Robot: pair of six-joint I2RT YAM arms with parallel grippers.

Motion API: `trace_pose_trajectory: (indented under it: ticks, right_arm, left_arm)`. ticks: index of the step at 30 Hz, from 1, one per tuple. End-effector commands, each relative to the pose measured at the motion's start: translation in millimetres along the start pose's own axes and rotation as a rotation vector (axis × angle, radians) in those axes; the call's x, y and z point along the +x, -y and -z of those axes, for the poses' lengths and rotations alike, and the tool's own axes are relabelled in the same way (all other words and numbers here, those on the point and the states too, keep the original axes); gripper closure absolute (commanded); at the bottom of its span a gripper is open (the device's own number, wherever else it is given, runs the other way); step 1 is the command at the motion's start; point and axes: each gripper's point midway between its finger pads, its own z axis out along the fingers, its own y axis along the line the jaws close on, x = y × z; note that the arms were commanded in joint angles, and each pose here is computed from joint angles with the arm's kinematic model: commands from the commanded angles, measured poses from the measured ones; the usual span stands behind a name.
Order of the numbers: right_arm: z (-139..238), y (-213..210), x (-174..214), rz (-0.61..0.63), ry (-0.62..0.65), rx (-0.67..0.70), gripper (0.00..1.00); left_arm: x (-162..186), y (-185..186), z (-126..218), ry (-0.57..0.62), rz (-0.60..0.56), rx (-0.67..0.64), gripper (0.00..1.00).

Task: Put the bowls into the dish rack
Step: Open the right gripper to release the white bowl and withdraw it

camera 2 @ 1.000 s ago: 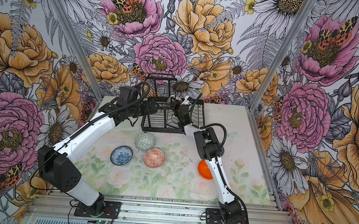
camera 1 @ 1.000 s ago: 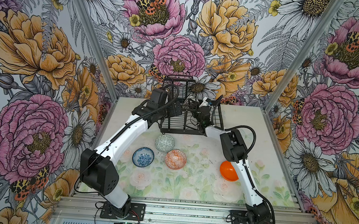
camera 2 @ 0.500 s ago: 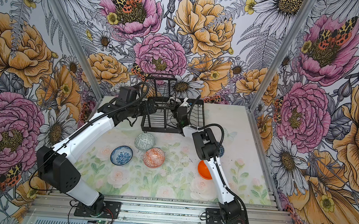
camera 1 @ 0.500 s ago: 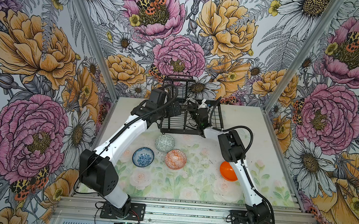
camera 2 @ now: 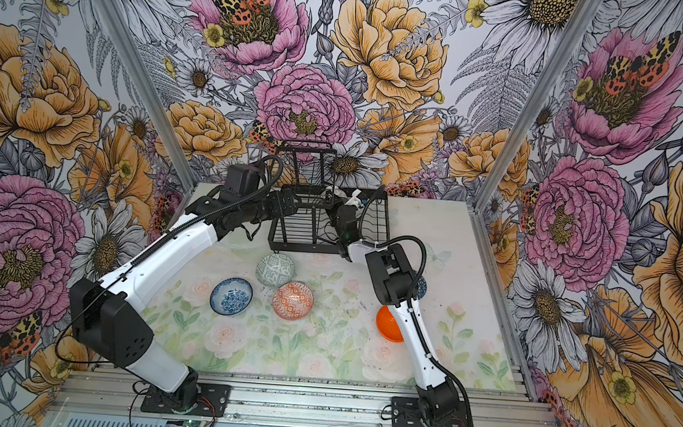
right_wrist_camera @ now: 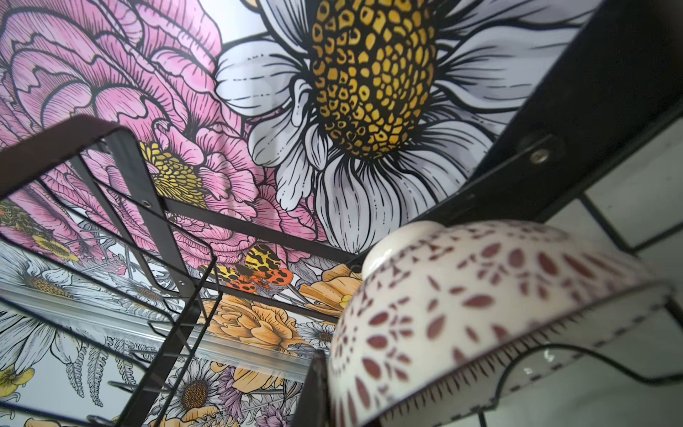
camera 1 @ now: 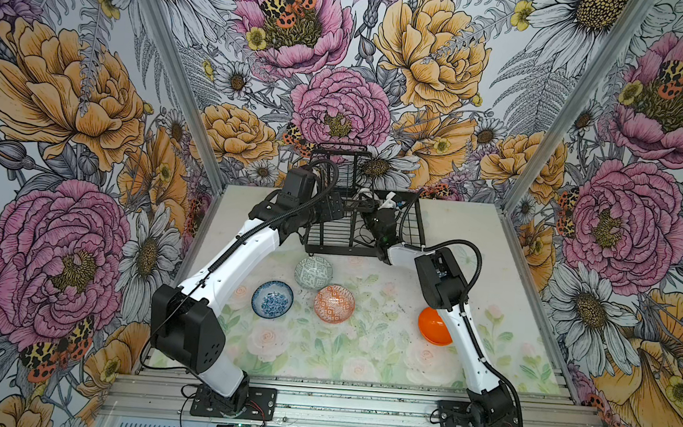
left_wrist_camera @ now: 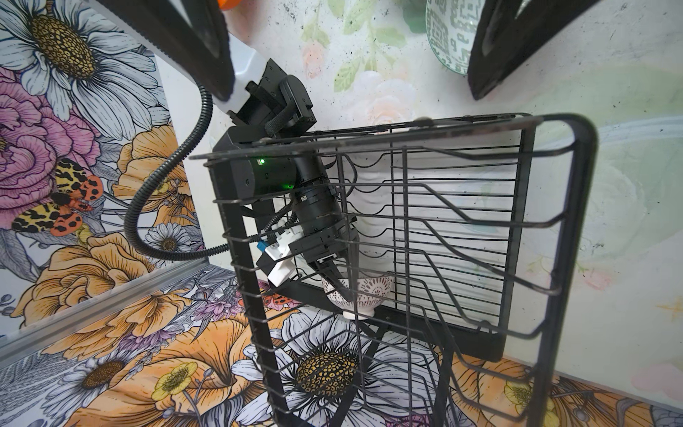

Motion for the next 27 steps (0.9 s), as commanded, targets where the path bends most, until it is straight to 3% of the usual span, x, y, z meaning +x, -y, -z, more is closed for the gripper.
trace_pose_trajectory:
  ticks: [1, 27]
  right_arm:
    - [3, -16, 9, -0.019, -0.017, 0.024, 0.97]
    - [9, 10, -9, -0.077, -0.101, 0.218, 0.82]
  left_arm:
    - [-4, 5, 5, 0.017, 0.002, 0.029, 0.01]
    - [-13, 4, 23, 0.079, 0.007, 0.029, 0.01]
